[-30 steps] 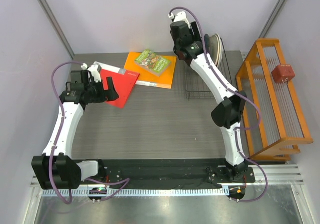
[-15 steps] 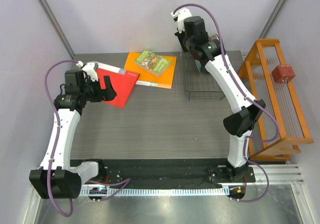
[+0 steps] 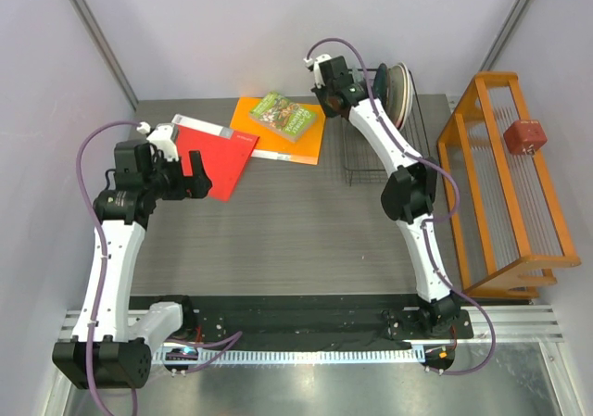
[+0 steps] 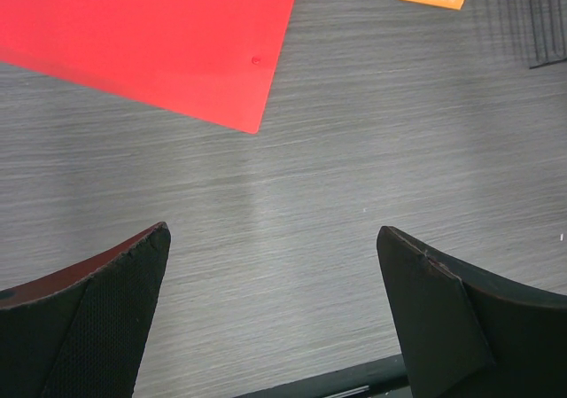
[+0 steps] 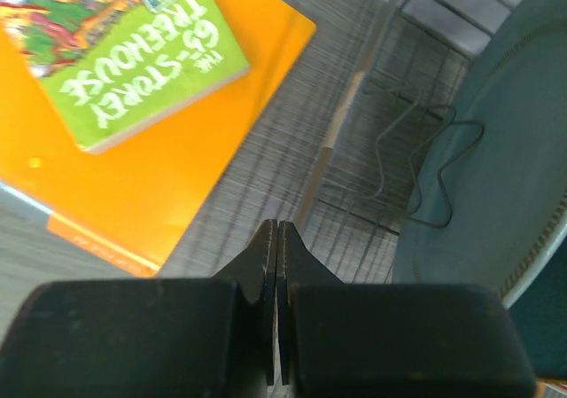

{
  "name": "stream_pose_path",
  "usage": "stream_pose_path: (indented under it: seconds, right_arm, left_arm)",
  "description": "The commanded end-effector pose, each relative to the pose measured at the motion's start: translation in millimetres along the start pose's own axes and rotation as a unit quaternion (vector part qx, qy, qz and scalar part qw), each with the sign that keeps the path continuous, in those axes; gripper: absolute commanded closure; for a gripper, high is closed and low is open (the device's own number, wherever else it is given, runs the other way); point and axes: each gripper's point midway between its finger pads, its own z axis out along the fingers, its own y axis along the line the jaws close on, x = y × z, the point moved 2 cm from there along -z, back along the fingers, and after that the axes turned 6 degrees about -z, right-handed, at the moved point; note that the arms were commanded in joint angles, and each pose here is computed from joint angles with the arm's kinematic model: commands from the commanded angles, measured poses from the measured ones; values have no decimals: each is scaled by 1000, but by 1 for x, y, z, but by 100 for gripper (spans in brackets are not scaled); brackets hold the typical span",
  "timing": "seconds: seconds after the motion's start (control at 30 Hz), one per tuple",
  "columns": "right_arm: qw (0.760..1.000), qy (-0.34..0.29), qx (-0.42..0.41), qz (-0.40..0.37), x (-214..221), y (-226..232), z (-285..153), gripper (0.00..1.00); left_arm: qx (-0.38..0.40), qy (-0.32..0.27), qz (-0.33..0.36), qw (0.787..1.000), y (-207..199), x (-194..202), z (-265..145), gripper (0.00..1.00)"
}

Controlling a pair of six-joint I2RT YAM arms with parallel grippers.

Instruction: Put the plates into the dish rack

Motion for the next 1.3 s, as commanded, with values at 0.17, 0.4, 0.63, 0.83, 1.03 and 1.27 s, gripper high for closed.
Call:
stream_pose_path:
  seconds: [0.17,0.4,0.63,0.83,1.03,1.27]
  right_arm:
    - [994,-32,90,57,-14,-79,-19,99]
    - [992,-26,104,63,-9,-91,-23,99]
    - [991,-27,118,61,-11,-97,-31,99]
    - [988,-28,135,73,-8,-124,-46,99]
    - [987,-15,142,76,4,-138,-45,99]
    - [987,-32,132,80,-6,-136,-51,99]
  left_arm:
    - [-9,4,11,1000,5,7,3,0]
    - [-5,8,4,1000,5,8,10,1]
    - [0,11,-2,1000,4,7,15,1]
    - [1,13,-4,1000,4,10,13,0]
    - [2,16,-3,1000,4,14,12,1]
    - [2,4,-4,1000,2,7,9,0]
